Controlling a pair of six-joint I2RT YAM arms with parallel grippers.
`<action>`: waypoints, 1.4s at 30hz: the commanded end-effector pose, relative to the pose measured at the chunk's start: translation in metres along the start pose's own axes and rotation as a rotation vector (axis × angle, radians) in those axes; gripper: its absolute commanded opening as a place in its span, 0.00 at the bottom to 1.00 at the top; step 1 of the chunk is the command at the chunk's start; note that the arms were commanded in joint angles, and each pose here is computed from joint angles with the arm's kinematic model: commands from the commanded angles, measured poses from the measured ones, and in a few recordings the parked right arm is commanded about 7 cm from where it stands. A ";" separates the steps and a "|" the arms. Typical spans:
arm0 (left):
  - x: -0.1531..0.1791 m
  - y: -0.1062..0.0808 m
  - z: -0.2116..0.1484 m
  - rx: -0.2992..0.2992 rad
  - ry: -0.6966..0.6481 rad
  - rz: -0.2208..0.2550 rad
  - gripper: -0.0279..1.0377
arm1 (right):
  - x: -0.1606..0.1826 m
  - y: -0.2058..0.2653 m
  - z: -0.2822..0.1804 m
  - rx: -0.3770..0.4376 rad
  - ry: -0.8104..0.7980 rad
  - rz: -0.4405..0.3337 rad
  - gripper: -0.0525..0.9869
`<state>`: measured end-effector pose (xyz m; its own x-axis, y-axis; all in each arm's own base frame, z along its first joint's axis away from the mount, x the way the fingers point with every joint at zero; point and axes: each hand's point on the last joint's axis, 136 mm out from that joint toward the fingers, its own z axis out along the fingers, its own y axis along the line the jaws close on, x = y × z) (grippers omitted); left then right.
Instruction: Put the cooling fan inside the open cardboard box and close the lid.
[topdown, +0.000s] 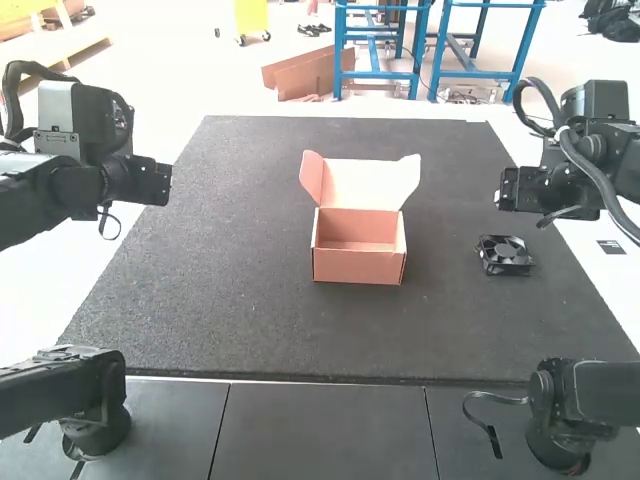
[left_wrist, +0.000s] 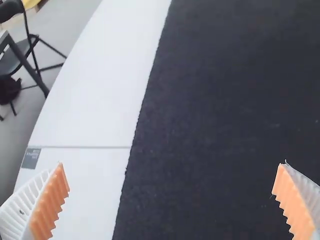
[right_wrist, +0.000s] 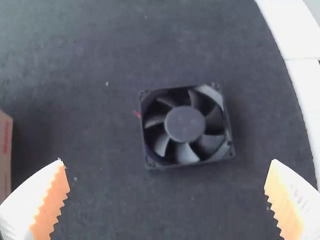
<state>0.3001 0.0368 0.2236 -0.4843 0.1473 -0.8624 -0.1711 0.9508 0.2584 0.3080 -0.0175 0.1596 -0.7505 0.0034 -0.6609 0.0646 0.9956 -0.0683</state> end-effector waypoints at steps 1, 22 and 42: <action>-0.024 -0.008 -0.007 0.059 -0.067 -0.003 0.93 | -0.011 -0.017 0.000 0.046 0.024 -0.118 0.92; -0.052 -0.046 0.003 0.277 -0.065 -0.185 0.93 | 0.011 -0.067 0.074 -0.026 0.347 -0.028 0.92; -0.050 -0.047 0.006 0.271 -0.064 -0.185 0.93 | 0.008 -0.086 0.154 0.014 0.397 0.010 0.92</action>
<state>0.3337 -0.0086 0.2358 -0.4446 -0.0186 -0.8956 -0.0250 0.9997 -0.0083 0.3885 -0.1050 0.0394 -0.9535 0.0124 -0.3011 0.0342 0.9971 -0.0674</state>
